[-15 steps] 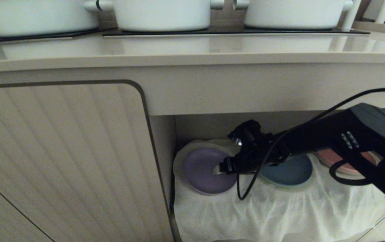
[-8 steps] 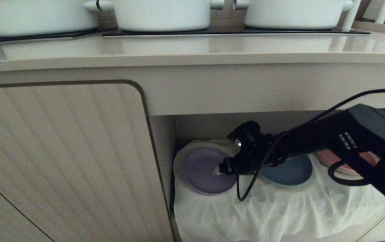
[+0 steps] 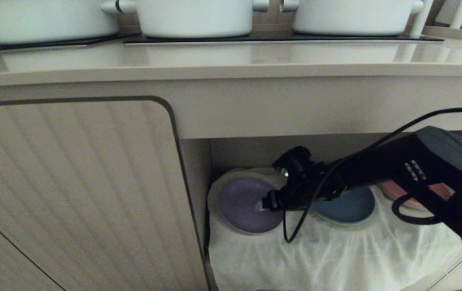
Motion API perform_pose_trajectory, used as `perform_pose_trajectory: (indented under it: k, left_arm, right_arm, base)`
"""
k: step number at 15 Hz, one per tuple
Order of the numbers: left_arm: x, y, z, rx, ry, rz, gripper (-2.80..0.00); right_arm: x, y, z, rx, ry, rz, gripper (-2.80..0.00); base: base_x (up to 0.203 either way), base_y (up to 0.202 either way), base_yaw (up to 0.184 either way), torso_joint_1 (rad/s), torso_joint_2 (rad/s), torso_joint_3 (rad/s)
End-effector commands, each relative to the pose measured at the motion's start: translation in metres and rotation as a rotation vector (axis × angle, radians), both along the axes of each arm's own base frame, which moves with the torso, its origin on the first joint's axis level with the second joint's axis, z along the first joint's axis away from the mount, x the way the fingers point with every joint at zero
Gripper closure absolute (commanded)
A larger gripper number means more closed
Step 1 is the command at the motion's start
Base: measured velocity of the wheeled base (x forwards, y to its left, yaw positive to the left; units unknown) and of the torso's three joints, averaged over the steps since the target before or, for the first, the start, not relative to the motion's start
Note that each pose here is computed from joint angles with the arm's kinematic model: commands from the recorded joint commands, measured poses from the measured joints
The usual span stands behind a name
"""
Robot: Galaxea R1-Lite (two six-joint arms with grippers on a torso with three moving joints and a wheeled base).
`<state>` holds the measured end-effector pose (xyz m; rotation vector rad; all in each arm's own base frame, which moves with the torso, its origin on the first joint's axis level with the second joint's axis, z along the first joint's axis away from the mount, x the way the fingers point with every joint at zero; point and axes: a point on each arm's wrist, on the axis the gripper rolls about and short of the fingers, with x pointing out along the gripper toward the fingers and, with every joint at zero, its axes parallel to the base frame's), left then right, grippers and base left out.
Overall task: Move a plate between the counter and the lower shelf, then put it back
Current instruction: Pick up the plate in the cupboard
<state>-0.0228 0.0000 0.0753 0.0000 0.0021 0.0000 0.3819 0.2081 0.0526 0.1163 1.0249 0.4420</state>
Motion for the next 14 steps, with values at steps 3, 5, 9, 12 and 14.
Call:
perform_pose_trajectory:
  k: [3,5,9,12,14]
  left_arm:
    - [0.0000,0.0000,0.0000,0.000,-0.001,0.000,0.00]
    - [0.0000,0.0000,0.0000,0.000,-0.001,0.000,0.00]
    - [0.0000,0.0000,0.0000,0.000,-0.001,0.000,0.00]
    - [0.0001,0.0000,0.0000,0.000,0.001,0.000,0.00]
    - [0.0000,0.0000,0.0000,0.000,-0.001,0.000,0.00]
  right_arm:
    - [-0.0030,-0.0019,-0.0049,-0.013,0.016,-0.007,-2.80]
    - [-0.0037,-0.0022,-0.0046,-0.010,0.013,-0.007,-2.80]
    - [-0.0039,-0.0024,-0.0056,-0.014,0.017,-0.007,0.00]
    - [-0.0044,-0.0026,-0.0055,-0.015,0.017,-0.007,0.00]
    - [-0.0042,-0.0033,-0.0050,-0.016,0.017,-0.009,0.00]
  base:
    - [0.000,0.000,0.000,0.000,0.00,0.000]
    - [0.000,0.000,0.000,0.000,0.00,0.000]
    - [0.000,0.000,0.000,0.000,0.00,0.000]
    - [0.000,0.000,0.000,0.000,0.00,0.000]
    - [0.000,0.000,0.000,0.000,0.00,0.000]
